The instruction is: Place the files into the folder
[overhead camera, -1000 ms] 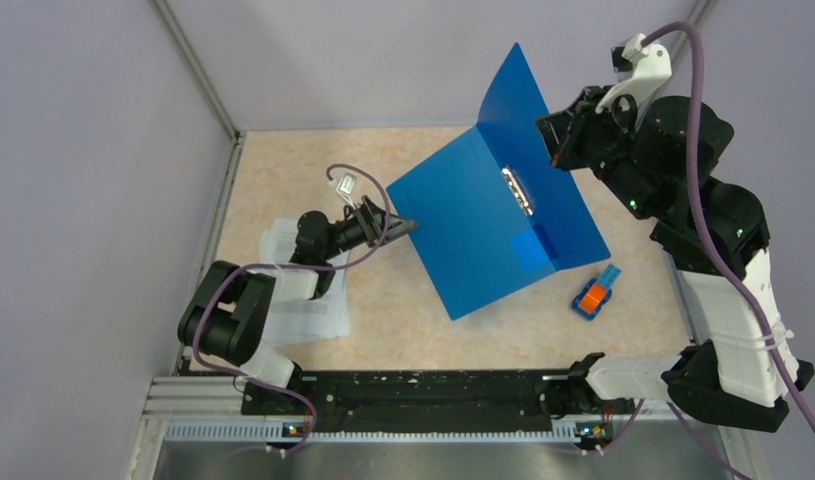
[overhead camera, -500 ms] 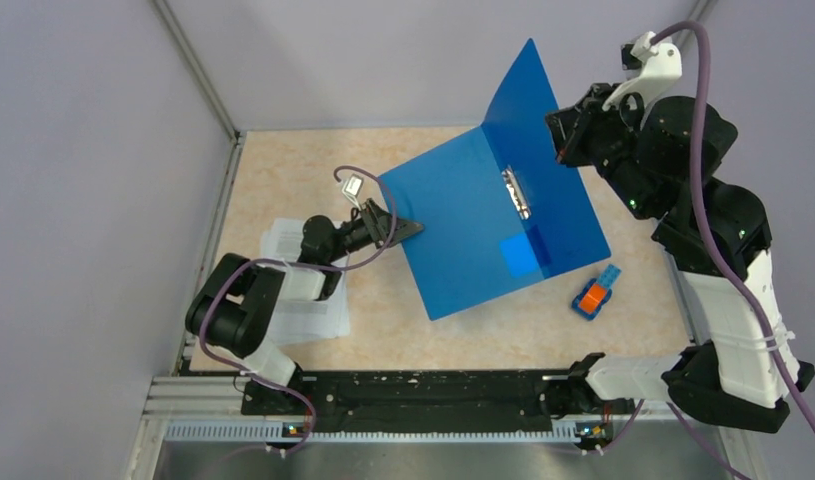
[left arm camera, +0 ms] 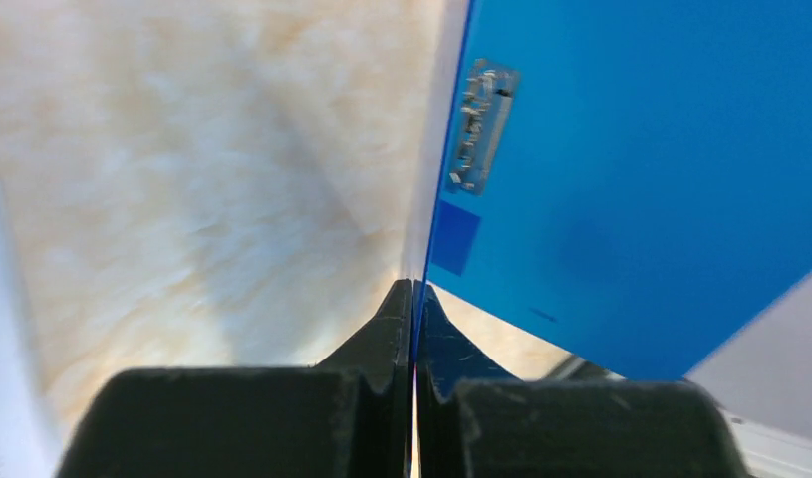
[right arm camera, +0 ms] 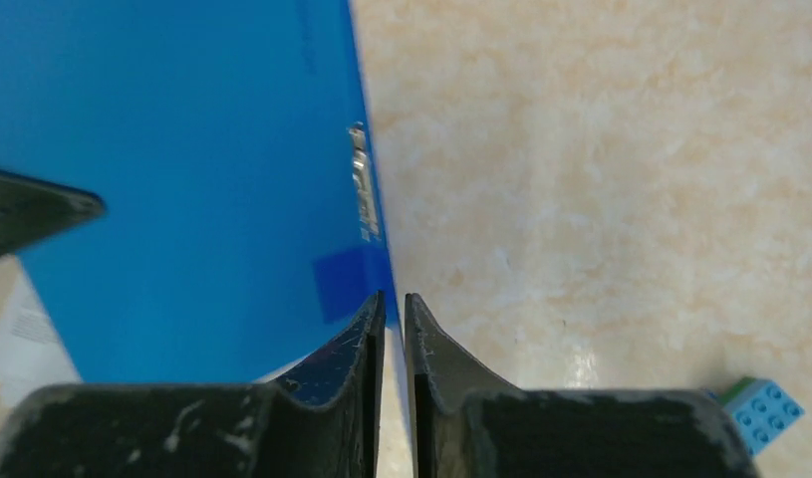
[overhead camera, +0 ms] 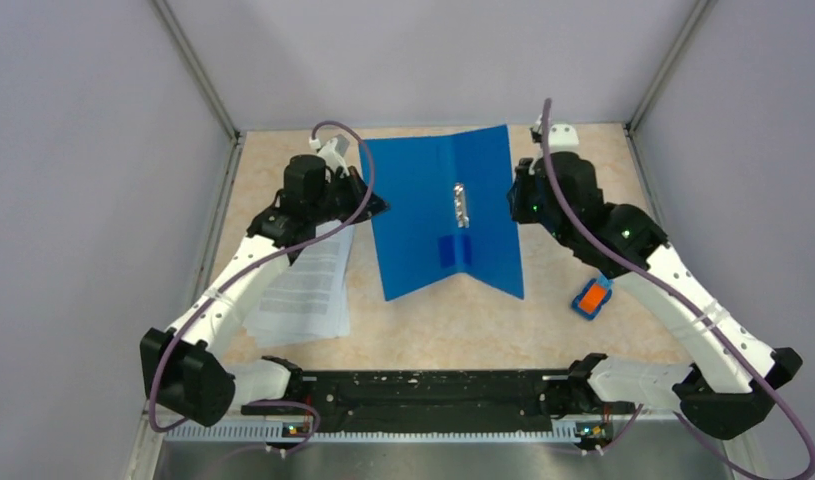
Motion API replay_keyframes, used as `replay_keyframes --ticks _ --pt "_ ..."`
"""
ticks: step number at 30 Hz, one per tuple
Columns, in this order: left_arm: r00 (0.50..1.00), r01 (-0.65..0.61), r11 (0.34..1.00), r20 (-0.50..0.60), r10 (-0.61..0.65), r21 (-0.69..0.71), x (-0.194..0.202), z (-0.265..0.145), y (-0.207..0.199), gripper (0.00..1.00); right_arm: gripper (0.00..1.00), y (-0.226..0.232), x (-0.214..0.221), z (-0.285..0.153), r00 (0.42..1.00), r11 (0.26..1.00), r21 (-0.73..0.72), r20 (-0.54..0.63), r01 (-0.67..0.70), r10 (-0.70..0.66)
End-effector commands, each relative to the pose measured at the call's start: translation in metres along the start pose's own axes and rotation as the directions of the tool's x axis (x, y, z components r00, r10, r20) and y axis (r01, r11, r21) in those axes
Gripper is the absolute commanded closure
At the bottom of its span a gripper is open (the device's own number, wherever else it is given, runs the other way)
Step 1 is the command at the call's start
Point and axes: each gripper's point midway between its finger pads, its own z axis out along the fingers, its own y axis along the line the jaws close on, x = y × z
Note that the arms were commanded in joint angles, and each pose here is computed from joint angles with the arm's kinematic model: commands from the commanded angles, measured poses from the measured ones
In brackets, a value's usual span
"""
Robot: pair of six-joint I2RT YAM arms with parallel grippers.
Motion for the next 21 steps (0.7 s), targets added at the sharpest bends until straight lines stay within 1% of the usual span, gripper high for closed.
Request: replay_keyframes --ticks 1,2,6,8,10,13,15,18,20,21 --pt "0.967 -0.146 0.932 -0.248 0.063 -0.333 0.043 -0.045 0.065 1.0 0.81 0.001 0.019 0.004 0.994 0.994 -0.012 -0.009 -0.109 0.109" --pt "0.963 -0.153 0.93 -0.261 0.065 -0.333 0.044 -0.045 0.064 1.0 0.76 -0.003 0.026 0.007 0.994 0.994 0.008 -0.024 -0.11 0.11" --pt "0.949 -0.163 0.914 -0.314 0.042 -0.371 0.048 -0.048 0.074 1.0 0.52 -0.028 0.046 0.017 0.993 0.99 0.108 -0.066 -0.095 0.103" --pt "0.946 -0.156 0.907 -0.322 0.023 -0.392 0.047 -0.048 0.078 1.0 0.43 -0.037 0.048 0.018 0.993 0.985 0.152 -0.068 -0.086 0.097" --pt "0.943 -0.169 0.907 -0.331 0.035 -0.385 0.043 -0.048 0.076 1.0 0.37 -0.039 0.047 0.019 0.994 0.985 0.159 -0.07 -0.072 0.084" --pt "0.941 -0.203 0.889 -0.332 0.061 -0.41 0.03 -0.047 0.08 1.0 0.34 -0.022 0.05 0.027 0.994 0.996 0.072 -0.099 -0.043 0.05" --pt "0.944 -0.197 0.886 -0.326 0.056 -0.42 0.021 -0.044 0.082 1.0 0.34 -0.008 0.065 0.039 0.987 0.999 0.018 -0.158 -0.031 0.033" --pt "0.941 -0.194 0.881 -0.335 0.043 -0.431 0.017 -0.039 0.085 1.0 0.34 0.012 0.09 0.058 0.975 0.996 -0.069 -0.218 -0.052 0.036" --pt "0.941 -0.197 0.866 -0.336 0.036 -0.459 0.016 -0.037 0.093 1.0 0.37 0.026 0.107 0.07 0.968 0.988 -0.126 -0.245 -0.085 0.052" --pt "0.941 -0.197 0.864 -0.337 0.034 -0.464 0.015 -0.036 0.095 0.95 0.38 0.031 0.117 0.076 0.962 0.985 -0.144 -0.267 -0.099 0.058"
